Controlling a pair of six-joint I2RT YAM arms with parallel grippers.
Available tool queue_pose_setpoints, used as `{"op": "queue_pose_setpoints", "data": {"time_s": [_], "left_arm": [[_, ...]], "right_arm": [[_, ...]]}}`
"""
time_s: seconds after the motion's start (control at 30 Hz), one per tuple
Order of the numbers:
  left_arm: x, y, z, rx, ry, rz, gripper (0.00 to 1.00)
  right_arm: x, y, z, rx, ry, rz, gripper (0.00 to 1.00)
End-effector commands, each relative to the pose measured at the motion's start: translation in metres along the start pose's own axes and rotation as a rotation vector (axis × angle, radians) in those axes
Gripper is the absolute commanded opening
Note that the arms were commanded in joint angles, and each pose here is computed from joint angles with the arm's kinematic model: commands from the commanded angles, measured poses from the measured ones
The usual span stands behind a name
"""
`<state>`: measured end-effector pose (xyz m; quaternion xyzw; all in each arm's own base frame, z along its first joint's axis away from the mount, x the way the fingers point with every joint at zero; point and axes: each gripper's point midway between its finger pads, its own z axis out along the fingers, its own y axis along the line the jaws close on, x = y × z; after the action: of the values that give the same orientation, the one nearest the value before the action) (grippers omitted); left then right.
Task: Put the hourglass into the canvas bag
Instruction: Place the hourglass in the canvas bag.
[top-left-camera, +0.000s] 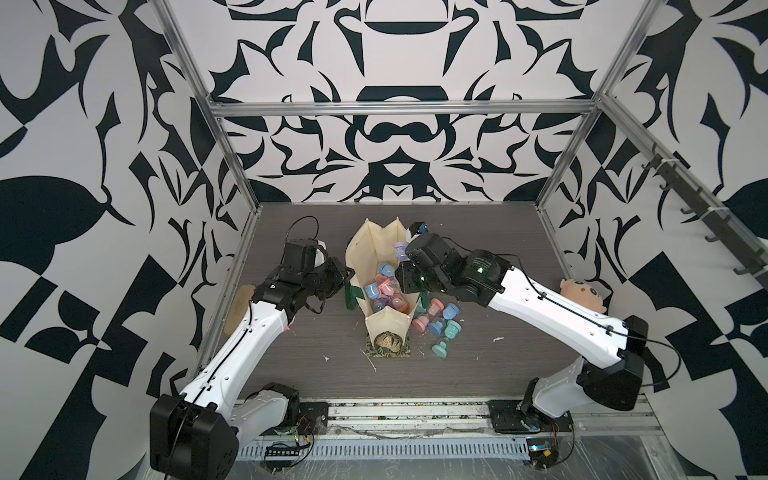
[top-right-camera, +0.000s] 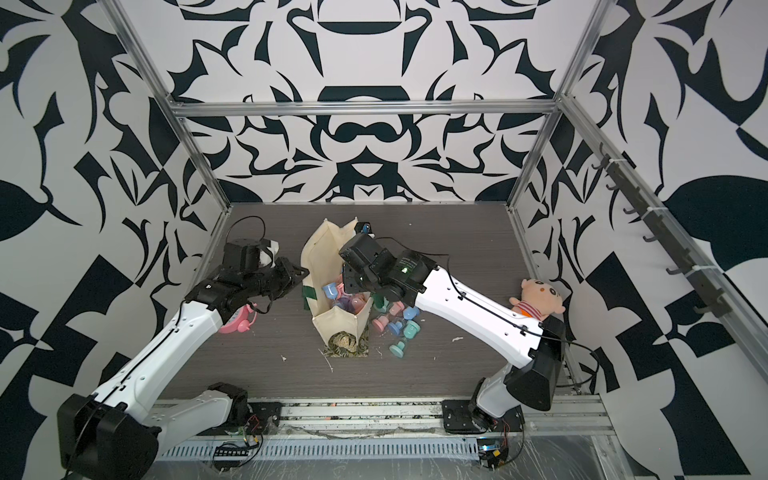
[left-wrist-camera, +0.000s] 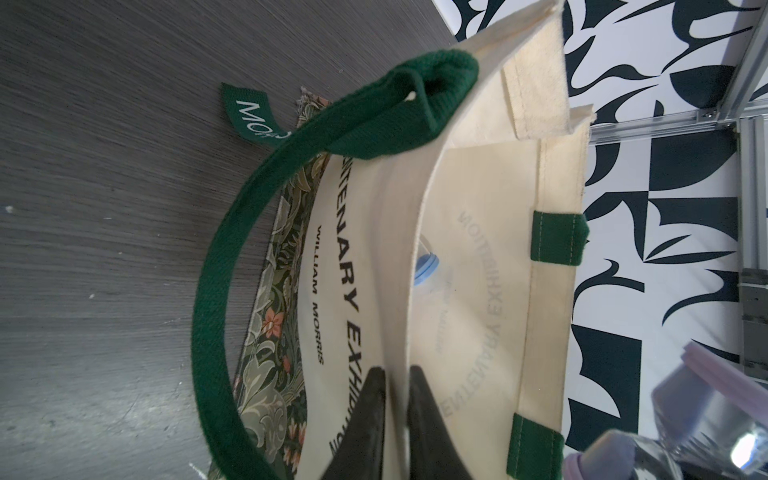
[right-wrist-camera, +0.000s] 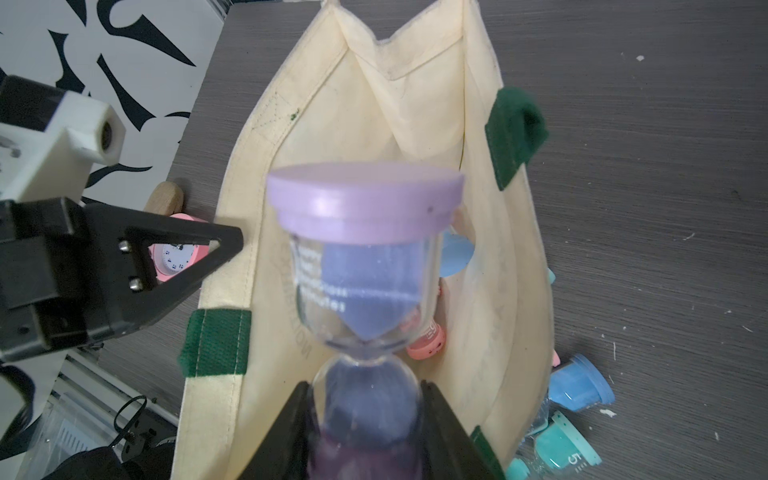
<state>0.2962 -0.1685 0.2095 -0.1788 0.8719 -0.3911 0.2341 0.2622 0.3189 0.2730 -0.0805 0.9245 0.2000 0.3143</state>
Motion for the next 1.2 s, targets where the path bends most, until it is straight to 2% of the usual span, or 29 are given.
{"op": "queue_pose_setpoints", "data": {"time_s": [0.0,0.43,0.73,1.13,1.17], "left_arm": [[-0.006,-0.008,-0.005,0.001,-0.007,0.024,0.15],[-0.005,-0.008,-0.006,0.002,-0.005,0.031,0.13],[-0.003,-0.006,-0.004,-0.001,0.002,0.033,0.12],[-0.003,-0.007,-0.005,-0.001,0.008,0.044,0.07],[-0.003,-0.007,-0.005,0.000,0.008,0.045,0.07]], "right_arm": [[-0.018,0.010,-0.012,-0.020,-0.056,0.036,0.00],[-0.010,0.011,0.021,0.072,0.046,0.026,0.00],[0.006,-0.009,0.060,0.156,0.149,0.044,0.00],[0.009,-0.021,0.089,0.246,0.200,0.052,0.00],[0.009,-0.024,0.091,0.257,0.203,0.056,0.04]]}}
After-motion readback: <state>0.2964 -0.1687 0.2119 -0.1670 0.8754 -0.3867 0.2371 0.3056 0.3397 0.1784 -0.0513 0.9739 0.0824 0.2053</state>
